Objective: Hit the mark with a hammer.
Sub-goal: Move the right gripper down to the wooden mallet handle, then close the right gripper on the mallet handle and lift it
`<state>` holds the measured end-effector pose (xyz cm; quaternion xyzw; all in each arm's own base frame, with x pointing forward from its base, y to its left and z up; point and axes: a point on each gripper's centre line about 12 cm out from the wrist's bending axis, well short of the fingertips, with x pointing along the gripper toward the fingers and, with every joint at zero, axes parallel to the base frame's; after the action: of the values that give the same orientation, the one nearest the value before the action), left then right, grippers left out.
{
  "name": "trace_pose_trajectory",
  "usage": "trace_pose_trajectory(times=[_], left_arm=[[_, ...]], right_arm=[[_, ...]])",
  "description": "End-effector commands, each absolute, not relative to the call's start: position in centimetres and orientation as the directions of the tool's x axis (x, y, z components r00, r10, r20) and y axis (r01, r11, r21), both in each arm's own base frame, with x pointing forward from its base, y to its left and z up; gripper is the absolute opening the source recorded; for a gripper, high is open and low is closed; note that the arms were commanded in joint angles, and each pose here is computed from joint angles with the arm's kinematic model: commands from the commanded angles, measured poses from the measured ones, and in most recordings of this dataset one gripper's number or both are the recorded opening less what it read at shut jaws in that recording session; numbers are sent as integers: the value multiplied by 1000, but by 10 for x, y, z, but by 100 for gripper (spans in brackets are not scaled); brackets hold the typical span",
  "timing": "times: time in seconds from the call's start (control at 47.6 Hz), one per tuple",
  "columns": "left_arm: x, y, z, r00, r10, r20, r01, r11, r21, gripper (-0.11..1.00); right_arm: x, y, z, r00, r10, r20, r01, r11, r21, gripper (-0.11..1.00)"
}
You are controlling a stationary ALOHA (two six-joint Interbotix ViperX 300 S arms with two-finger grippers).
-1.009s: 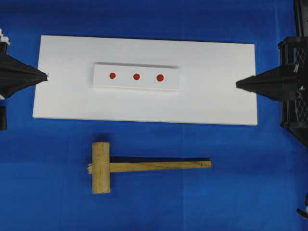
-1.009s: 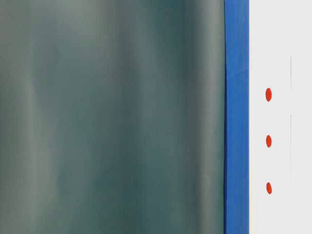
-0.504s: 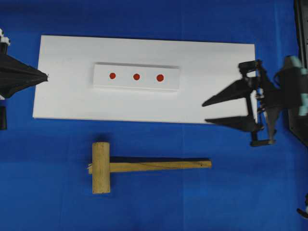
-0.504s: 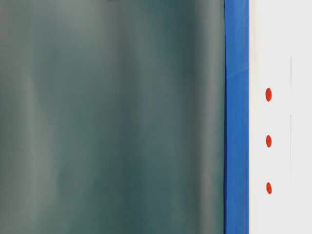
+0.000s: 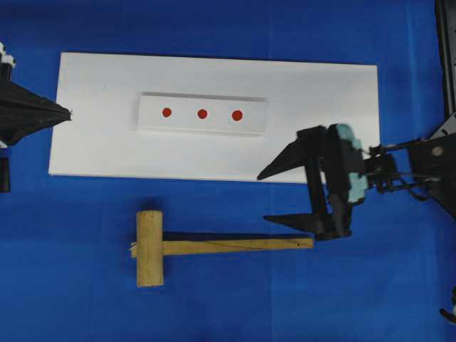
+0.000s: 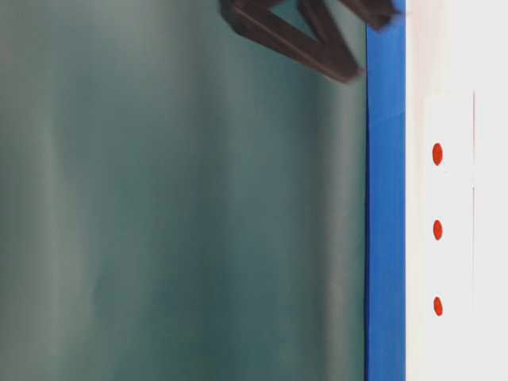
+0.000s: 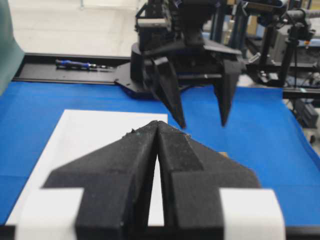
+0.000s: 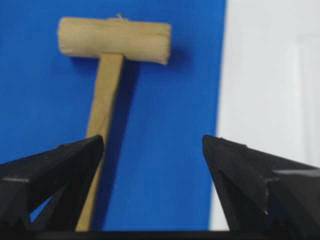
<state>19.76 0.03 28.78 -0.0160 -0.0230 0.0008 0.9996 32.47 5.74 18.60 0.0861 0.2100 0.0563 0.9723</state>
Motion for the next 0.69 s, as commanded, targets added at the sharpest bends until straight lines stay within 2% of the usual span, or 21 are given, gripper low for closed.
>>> trace_pose_trajectory(times=[0.0,0.42,0.672], left_arm=[[199,0,291,998,1,55,1,999,-37,0],[197,0,289,999,0,52,2,999,-37,0],[197,0,287,999,1,49,1,999,-38,0]], right_arm=[[339,66,188,926,155,-344,-83,973,214,92],[388,97,131,900,163,-404,-63,966,249,92],[403,109,106,883,165,-440,-54,966,254,91]])
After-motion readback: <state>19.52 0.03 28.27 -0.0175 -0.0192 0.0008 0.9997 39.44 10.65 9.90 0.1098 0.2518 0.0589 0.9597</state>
